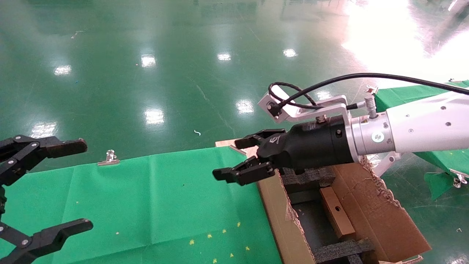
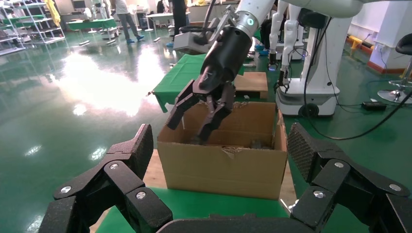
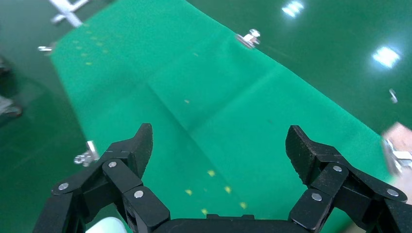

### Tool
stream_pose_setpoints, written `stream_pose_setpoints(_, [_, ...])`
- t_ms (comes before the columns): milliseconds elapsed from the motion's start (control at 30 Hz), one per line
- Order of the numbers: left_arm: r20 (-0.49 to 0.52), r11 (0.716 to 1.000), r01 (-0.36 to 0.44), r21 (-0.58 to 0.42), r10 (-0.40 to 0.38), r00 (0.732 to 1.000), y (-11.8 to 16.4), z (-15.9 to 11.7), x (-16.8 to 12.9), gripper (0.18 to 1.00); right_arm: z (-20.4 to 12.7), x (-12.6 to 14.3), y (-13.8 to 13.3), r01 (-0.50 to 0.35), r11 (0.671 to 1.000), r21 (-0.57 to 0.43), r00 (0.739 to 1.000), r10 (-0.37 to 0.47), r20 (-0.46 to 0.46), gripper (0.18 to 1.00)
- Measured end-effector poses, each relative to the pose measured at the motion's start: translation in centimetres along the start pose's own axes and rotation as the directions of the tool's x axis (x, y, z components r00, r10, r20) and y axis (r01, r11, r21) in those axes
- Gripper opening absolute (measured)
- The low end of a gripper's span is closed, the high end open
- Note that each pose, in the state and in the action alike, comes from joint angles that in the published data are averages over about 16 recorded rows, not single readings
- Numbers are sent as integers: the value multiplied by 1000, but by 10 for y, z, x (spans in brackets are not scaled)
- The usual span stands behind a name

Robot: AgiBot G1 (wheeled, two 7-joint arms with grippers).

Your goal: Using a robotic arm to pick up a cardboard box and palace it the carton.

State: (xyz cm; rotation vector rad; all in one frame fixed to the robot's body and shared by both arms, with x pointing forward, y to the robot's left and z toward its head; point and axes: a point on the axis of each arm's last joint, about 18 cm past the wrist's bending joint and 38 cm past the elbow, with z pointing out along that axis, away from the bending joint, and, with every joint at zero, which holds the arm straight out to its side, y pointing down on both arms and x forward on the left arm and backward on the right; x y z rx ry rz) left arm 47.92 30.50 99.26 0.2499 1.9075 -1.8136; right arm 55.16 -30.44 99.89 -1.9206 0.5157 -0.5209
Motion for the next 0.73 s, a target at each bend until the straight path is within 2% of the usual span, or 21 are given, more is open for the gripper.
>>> stream_pose_setpoints(200, [0,1000,0,0,0,1000,0,0,0,1001,-1,-14,2,69,995,67,994,-75,86,1001])
stream_pose_setpoints(400, [0,1000,0,0,0,1000,0,0,0,1001,-4,-27,4,136,979,152,975,-159,153,1001])
stream_pose_setpoints(733, [0,1000,0,0,0,1000,0,0,0,1001,-12,-40,6,203,944,260,946,-258,198,1001])
